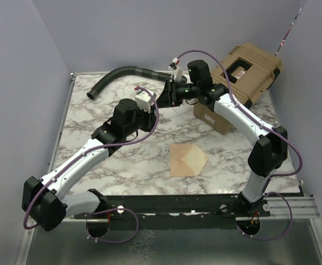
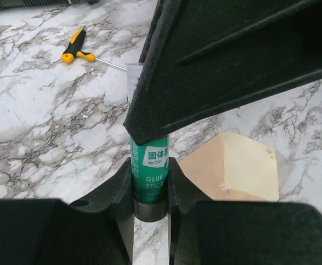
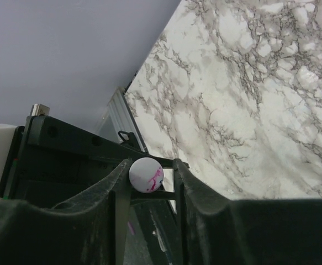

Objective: Place the letter into the envelope and seal it

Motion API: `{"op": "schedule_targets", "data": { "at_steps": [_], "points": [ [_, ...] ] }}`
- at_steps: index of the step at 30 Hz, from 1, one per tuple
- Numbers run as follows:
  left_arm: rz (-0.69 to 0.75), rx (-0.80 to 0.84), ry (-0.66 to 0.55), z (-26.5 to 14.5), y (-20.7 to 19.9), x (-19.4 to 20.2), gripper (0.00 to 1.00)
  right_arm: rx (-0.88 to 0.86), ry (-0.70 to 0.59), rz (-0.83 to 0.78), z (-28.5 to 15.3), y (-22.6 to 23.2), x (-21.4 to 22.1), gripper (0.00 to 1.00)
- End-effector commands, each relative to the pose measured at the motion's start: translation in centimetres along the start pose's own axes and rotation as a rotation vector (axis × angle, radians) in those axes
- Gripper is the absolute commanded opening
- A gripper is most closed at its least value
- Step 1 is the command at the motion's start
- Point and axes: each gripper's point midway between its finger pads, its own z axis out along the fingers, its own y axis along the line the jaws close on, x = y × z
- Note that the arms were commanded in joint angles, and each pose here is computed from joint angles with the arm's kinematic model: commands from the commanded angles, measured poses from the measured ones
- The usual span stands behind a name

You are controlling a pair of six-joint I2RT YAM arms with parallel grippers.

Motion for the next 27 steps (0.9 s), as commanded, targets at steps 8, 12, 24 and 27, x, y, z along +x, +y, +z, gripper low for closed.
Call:
{"op": "schedule_targets", "data": {
  "at_steps": [8,12,24,27],
  "points": [
    [0.037,0.02,0.029,-0.3,-0.1,1.1,0.0,0.028,-0.025,-0.01,-0.2,0.0,-0.9,0.47],
    [0.035,0.018,0.036,-0.1,-0.1,1.3,0.0,0.025,-0.021,-0.007,-0.2,0.0,-0.8,0.31],
    [0.021,0.041,0.059,-0.4,-0.5,1.9,0.0,0.023,-0.119,-0.007,-2.8,0.6,-3.4,0.0],
    [0.01,0.086,0.077,-0.8,-1.3,2.4,0.0,0.005,-0.169,0.016,-4.6,0.6,-5.1,0.0]
  ]
}}
